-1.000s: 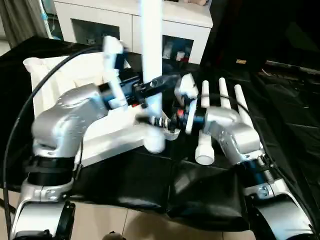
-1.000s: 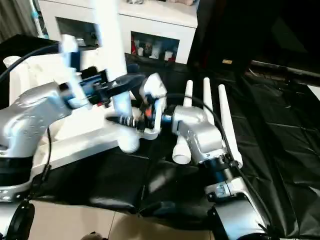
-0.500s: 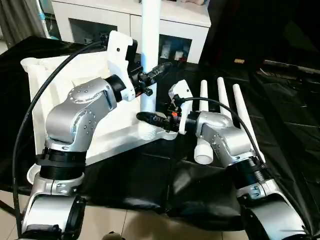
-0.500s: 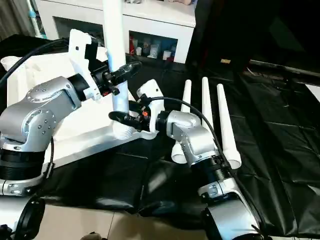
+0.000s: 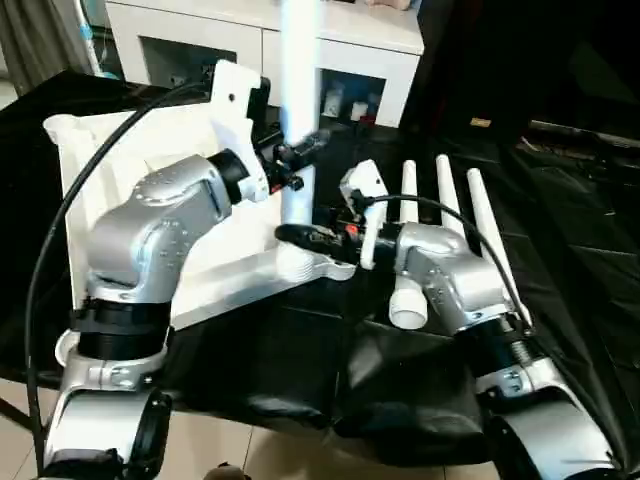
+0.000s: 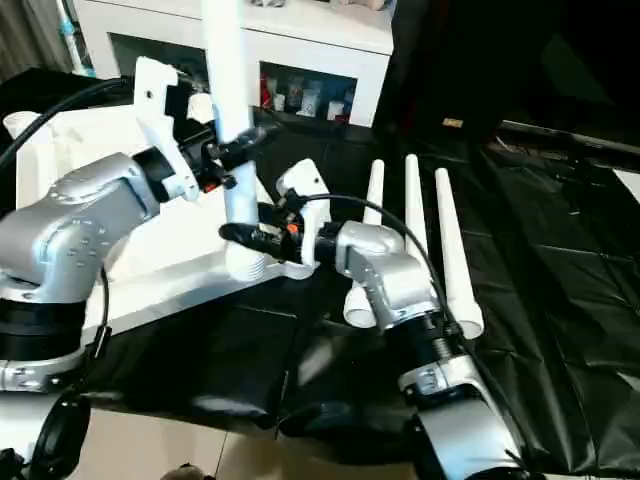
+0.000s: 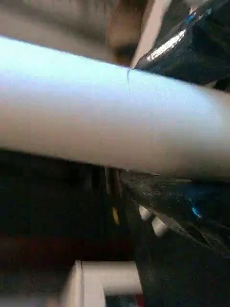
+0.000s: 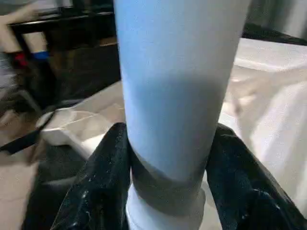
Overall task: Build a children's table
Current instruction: Rotate table base
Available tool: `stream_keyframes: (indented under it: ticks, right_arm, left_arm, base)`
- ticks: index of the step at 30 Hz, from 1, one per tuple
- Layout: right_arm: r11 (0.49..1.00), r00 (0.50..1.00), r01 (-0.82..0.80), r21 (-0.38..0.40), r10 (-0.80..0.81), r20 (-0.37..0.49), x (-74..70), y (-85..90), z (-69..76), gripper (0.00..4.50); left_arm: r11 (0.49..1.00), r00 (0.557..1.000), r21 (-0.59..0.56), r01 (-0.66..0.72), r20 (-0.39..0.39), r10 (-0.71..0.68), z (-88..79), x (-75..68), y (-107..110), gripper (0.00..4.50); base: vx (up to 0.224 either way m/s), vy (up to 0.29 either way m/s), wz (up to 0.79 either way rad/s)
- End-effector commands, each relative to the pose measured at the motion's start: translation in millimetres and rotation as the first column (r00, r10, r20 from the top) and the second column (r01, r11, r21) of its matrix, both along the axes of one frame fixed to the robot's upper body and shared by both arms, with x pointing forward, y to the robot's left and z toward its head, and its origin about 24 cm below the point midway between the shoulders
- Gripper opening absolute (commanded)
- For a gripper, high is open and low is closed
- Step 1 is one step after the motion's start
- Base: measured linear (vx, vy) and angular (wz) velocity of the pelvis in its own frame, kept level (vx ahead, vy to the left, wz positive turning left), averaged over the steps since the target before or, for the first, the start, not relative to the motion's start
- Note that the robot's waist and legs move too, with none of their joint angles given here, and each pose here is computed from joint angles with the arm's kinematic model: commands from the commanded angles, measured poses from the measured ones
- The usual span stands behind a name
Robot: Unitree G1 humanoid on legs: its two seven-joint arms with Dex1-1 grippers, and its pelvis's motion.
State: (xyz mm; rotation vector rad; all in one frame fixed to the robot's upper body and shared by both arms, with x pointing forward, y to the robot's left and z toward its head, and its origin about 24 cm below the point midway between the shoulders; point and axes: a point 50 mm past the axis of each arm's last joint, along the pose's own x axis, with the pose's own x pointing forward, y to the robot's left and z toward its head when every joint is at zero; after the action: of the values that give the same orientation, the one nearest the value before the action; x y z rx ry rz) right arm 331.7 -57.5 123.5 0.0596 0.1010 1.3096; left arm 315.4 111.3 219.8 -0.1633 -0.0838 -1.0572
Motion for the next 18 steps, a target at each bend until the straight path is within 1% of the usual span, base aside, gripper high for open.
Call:
stream_keyframes:
  ticks: [1, 2, 3, 5, 8, 9, 12, 13, 14, 15, 18]
  right_arm:
    - [0.999, 0.999, -0.043, 0.004, 0.043, 0.014, -3.3, -5.0, 2.9, 1.84]
    - [0.994, 0.994, -0.108, 0.01, 0.108, 0.01, -8.8, -8.4, 3.8, 1.84]
    - [0.992, 0.992, -0.127, 0.013, 0.127, 0.009, -10.3, -9.5, 4.2, 1.84]
    - [0.988, 0.988, -0.157, 0.014, 0.157, 0.004, -12.5, -11.8, 4.9, 1.84]
    - [0.981, 0.981, -0.194, 0.007, 0.194, -0.001, -15.4, -14.3, 5.1, 1.84]
    - [0.979, 0.979, -0.206, 0.002, 0.206, 0.001, -16.3, -15.3, 5.2, 1.84]
    - [0.975, 0.975, -0.22, -0.021, 0.22, -0.001, -17.7, -18.9, 4.2, 1.84]
    - [0.975, 0.975, -0.222, -0.025, 0.222, -0.002, -17.9, -19.5, 4.0, 1.84]
    - [0.974, 0.974, -0.225, -0.032, 0.225, -0.002, -18.2, -20.1, 3.5, 1.84]
    - [0.973, 0.974, -0.228, -0.04, 0.228, -0.003, -18.5, -20.9, 2.9, 1.84]
    - [0.972, 0.973, -0.229, -0.059, 0.229, -0.005, -18.8, -22.8, 1.5, 1.84]
  left_arm:
    - [0.99, 0.989, -0.024, 0.14, 0.047, -0.138, 7.9, -12.9, -7.2, 2.98]
    - [0.97, 0.97, -0.04, 0.239, 0.062, -0.236, 8.2, -21.2, -3.0, 2.99]
    - [0.962, 0.962, -0.048, 0.267, 0.063, -0.264, 8.4, -23.4, -1.3, 3.0]
    - [0.954, 0.956, -0.066, 0.291, 0.059, -0.288, 9.6, -23.8, 1.9, 3.0]
    - [0.951, 0.952, -0.056, 0.304, 0.049, -0.302, 9.4, -22.9, 4.5, 3.0]
    - [0.948, 0.949, -0.048, 0.313, 0.044, -0.311, 8.9, -22.9, 5.5, 2.73]
    - [0.944, 0.944, -0.031, 0.329, 0.025, -0.329, 6.7, -22.4, 8.1, 2.66]
    - [0.943, 0.944, -0.028, 0.331, 0.024, -0.33, 6.5, -22.3, 8.4, 2.46]
    - [0.944, 0.944, -0.025, 0.329, 0.021, -0.329, 6.1, -22.0, 8.5, 2.46]
    - [0.944, 0.944, -0.014, 0.329, 0.02, -0.329, 5.3, -22.0, 8.5, 2.23]
    - [0.947, 0.947, 0.019, 0.32, 0.018, -0.32, 2.6, -21.6, 8.8, 2.14]
  base:
    - [0.0, 0.0, 0.0]
    - [0.0, 0.0, 0.0]
    - [0.0, 0.0, 0.0]
    - [0.0, 0.0, 0.0]
    - [0.0, 0.0, 0.0]
    - [0.0, 0.0, 0.0]
    - [0.0, 0.0, 0.0]
    - [0.0, 0.0, 0.0]
    - [0.0, 0.0, 0.0]
    - [0.0, 0.0, 0.0]
    - [0.0, 0.0, 0.0]
